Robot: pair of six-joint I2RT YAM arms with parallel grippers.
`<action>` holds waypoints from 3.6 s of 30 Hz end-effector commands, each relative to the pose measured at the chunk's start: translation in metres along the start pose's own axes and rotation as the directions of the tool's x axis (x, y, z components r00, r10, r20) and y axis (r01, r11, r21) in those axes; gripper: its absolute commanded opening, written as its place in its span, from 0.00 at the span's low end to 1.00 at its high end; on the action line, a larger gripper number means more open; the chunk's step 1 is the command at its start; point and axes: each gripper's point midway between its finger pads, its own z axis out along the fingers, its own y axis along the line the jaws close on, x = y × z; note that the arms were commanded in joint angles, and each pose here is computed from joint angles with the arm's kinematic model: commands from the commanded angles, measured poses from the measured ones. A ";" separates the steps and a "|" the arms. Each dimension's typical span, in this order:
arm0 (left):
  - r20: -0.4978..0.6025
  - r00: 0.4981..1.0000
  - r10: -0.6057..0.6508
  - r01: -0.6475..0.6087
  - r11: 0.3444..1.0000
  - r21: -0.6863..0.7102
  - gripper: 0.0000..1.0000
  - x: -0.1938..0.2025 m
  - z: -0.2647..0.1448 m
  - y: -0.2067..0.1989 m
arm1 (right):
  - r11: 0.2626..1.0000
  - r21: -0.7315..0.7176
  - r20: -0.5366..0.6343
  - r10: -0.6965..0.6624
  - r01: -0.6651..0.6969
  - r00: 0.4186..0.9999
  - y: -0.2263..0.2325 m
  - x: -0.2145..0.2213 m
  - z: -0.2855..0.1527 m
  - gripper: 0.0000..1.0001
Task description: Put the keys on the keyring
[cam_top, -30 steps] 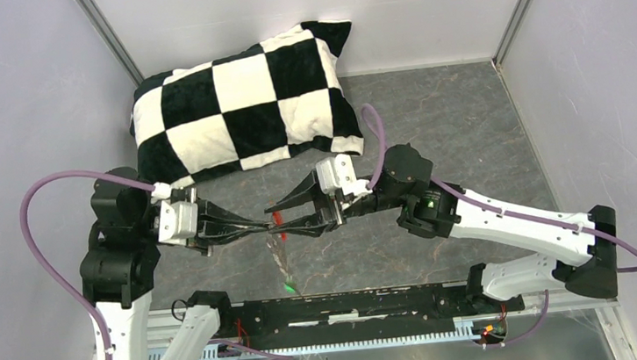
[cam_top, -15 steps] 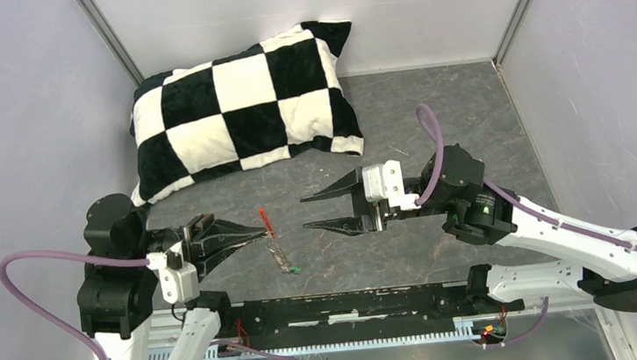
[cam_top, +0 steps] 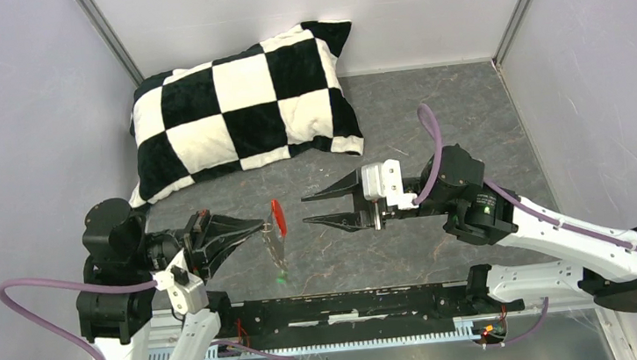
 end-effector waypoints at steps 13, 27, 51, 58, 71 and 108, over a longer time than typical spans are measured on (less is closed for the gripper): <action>-0.176 0.923 -0.343 0.338 0.939 -0.059 0.02 0.047 -0.007 -0.006 | 0.996 -0.017 -0.265 -0.092 0.090 0.960 -0.019 0.032 0.036 0.39; -0.275 0.863 -0.424 0.439 0.899 -0.011 0.02 0.071 -0.013 -0.031 | 0.995 -0.103 -0.413 -0.048 0.005 0.910 -0.008 0.063 0.052 0.38; -0.252 0.882 -0.398 0.408 0.913 -0.010 0.02 0.059 -0.012 -0.024 | 0.994 -0.094 -0.442 0.012 -0.060 0.897 -0.005 0.080 0.066 0.31; -0.258 0.871 -0.417 0.428 0.904 -0.016 0.02 0.060 -0.013 -0.027 | 1.000 0.023 -0.454 0.003 0.009 0.891 -0.029 0.067 0.053 0.41; -0.252 0.852 -0.459 0.465 0.884 -0.040 0.02 0.058 -0.013 -0.025 | 0.993 -0.064 -0.349 0.071 -0.100 0.934 -0.003 0.050 0.060 0.44; -0.218 0.859 -0.464 0.469 0.883 -0.028 0.31 0.049 -0.011 -0.033 | 0.996 -0.024 -0.353 0.074 -0.088 0.933 -0.005 0.076 0.058 0.00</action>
